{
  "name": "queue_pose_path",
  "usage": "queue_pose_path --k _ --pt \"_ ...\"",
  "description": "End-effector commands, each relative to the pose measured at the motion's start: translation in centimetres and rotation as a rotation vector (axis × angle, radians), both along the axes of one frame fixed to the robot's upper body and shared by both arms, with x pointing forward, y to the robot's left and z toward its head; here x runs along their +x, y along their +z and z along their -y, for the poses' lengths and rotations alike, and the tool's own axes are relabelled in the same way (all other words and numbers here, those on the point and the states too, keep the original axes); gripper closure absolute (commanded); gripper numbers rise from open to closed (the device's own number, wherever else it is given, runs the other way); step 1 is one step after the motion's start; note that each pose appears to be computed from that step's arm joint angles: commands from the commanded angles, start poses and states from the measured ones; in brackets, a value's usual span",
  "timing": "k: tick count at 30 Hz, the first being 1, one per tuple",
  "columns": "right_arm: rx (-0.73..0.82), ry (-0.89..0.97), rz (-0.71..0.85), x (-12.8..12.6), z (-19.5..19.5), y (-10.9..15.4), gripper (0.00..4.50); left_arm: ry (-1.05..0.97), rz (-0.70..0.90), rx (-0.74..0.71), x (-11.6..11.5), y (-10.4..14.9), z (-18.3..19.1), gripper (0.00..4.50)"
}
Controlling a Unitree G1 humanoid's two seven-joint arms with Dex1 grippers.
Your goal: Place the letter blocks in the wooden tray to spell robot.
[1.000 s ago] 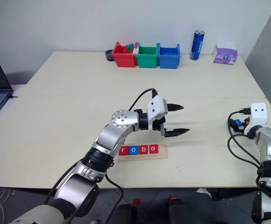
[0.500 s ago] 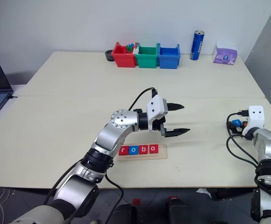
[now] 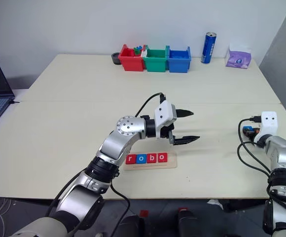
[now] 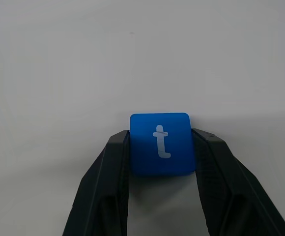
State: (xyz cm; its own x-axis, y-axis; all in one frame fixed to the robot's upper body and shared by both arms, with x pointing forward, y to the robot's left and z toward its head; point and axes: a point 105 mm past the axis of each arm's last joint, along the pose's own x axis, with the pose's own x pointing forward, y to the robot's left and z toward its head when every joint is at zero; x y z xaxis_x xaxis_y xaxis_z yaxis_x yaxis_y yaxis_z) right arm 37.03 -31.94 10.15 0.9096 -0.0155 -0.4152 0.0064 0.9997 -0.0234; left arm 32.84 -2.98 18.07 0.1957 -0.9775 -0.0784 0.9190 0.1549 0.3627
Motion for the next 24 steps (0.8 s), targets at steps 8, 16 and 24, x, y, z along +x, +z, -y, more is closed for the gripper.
queue_pose_path --k 8,16,24 --pt "0.139 0.272 -0.092 -5.4 -15.8 0.9 3.04 -0.084 0.006 0.035 -3.1 -0.5 -4.7 0.00" --pt "0.136 0.217 -0.155 -8.1 -18.1 0.5 3.04 0.022 -0.029 0.078 -3.2 -1.9 -8.4 0.00" --pt "0.109 0.193 -0.182 -9.1 -17.8 -0.3 3.04 0.016 -0.047 0.069 -4.0 -2.3 -7.8 0.00"
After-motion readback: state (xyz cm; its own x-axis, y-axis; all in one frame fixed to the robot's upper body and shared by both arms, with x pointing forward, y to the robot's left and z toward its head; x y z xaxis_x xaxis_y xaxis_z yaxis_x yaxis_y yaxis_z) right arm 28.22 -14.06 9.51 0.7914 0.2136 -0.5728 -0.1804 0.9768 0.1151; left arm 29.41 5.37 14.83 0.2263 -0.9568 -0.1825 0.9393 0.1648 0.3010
